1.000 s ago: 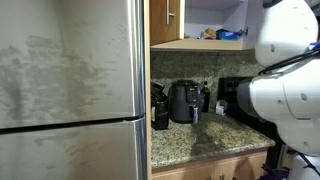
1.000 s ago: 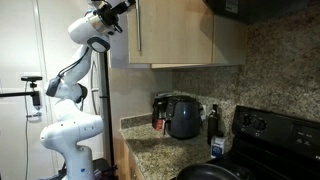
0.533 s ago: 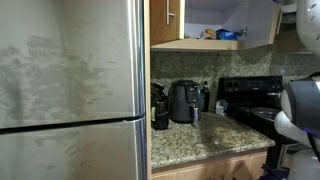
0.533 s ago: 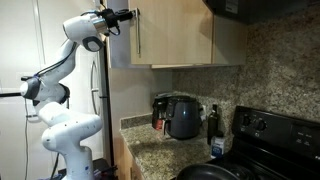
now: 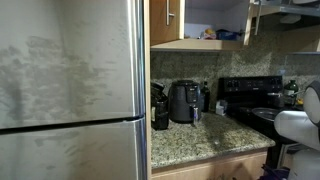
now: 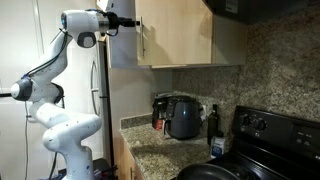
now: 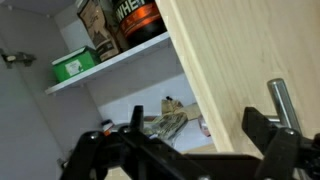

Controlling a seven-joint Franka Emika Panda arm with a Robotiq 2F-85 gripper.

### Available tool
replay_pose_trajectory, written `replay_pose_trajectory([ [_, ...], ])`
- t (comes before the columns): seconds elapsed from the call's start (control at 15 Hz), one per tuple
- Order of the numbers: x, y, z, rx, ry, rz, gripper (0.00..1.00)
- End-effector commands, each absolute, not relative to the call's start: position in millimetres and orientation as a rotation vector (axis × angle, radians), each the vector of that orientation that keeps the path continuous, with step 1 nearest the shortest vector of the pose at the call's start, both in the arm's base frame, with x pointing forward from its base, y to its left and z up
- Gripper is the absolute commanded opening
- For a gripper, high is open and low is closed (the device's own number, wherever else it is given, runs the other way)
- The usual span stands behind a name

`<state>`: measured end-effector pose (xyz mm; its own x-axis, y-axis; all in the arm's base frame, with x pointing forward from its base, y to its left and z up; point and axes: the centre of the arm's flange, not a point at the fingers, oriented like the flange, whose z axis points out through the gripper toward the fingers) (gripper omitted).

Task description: Put the can in the cabinet, then close the right cabinet door, then move the salt bottle towards you

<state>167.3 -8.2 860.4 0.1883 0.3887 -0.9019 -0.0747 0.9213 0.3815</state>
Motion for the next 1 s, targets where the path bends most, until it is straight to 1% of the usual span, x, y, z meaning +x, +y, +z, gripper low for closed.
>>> replay_pose_trajectory([
  [0.0, 155.8, 13.6, 883.3, 0.286, 1.475, 0.368, 1.00],
  [0.07, 159.6, 12.6, 880.7, 0.322, 1.433, 0.334, 1.00],
  [0.13, 171.0, -17.0, 855.0, 0.258, 1.420, 0.358, 1.00],
  [0.47, 171.9, -14.4, 853.5, 0.314, 1.365, 0.315, 1.00],
  [0.6, 170.5, -12.8, 852.8, 0.304, 1.359, 0.373, 1.00],
  [0.8, 171.6, -12.4, 847.6, 0.258, 1.477, 0.506, 1.00],
  [0.87, 231.9, -12.3, 811.5, 0.240, 1.519, 0.534, 1.00],
  [0.93, 246.9, -6.1, 810.6, 0.243, 1.551, 0.569, 1.00],
])
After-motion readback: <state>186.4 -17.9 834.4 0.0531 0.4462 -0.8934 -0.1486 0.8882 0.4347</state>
